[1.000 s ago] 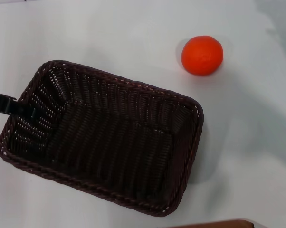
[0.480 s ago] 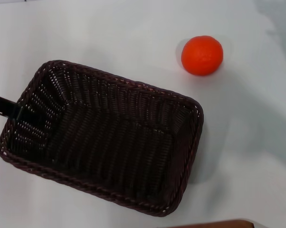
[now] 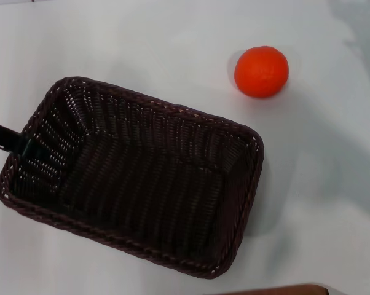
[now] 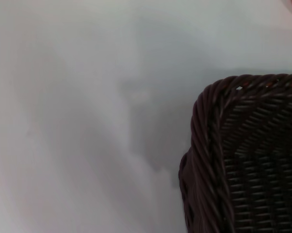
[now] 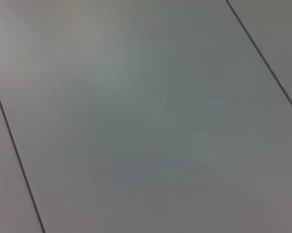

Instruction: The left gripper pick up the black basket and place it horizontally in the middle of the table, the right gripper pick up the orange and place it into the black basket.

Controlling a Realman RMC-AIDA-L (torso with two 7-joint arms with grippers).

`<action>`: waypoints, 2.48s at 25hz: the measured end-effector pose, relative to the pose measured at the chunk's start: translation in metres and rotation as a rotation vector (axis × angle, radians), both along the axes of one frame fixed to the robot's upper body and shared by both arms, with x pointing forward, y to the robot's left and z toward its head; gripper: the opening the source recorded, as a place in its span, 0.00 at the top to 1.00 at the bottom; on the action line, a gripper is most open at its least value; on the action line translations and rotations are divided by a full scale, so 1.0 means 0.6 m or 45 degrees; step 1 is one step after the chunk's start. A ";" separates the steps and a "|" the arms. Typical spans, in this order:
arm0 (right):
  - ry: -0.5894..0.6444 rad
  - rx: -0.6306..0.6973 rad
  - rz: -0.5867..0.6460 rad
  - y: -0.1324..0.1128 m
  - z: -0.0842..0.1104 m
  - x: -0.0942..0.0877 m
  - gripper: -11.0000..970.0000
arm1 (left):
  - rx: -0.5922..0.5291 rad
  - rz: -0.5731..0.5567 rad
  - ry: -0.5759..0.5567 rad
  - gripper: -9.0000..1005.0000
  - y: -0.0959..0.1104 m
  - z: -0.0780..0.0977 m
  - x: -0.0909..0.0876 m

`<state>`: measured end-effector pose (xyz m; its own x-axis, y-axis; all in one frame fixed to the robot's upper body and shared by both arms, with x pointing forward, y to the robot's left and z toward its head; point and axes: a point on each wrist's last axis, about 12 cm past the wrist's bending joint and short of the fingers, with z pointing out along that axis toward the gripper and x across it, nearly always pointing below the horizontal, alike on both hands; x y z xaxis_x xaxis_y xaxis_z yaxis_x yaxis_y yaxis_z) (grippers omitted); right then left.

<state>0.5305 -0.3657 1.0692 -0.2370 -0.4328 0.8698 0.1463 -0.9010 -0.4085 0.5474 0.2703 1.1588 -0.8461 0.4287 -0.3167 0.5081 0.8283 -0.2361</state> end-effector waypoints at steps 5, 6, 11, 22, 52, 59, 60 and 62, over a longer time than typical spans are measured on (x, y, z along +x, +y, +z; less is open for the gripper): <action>0.003 0.004 0.004 0.002 -0.001 0.000 0.26 | 0.000 -0.001 0.012 0.86 -0.004 0.000 0.001; 0.002 0.004 0.005 0.003 -0.001 0.000 0.26 | 0.003 -0.008 0.012 0.86 -0.006 -0.001 0.001; -0.003 0.007 0.003 0.002 -0.001 -0.001 0.26 | -0.030 0.035 -0.003 0.86 -0.003 0.004 0.002; 0.006 0.011 0.005 0.004 -0.003 0.000 0.26 | -0.175 0.279 0.077 0.86 0.020 0.025 0.013; -0.012 0.012 0.018 0.010 0.005 0.012 0.26 | -0.352 0.595 0.049 0.84 0.044 -0.010 -0.005; -0.009 0.006 0.013 0.008 0.006 0.014 0.26 | -0.334 0.584 0.041 0.81 0.036 -0.017 -0.001; -0.007 0.006 0.012 0.007 0.006 0.014 0.26 | -0.333 0.585 0.041 0.81 0.036 -0.017 -0.001; -0.006 0.004 0.010 0.006 0.007 0.015 0.26 | -0.331 0.595 0.039 0.80 0.037 -0.018 -0.001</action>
<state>0.5393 -0.3620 1.0731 -0.2376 -0.4374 0.8673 0.1554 -0.8985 -0.4106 0.5471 0.2927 1.1481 -0.9385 -0.0851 -0.3346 0.0891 0.8767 -0.4728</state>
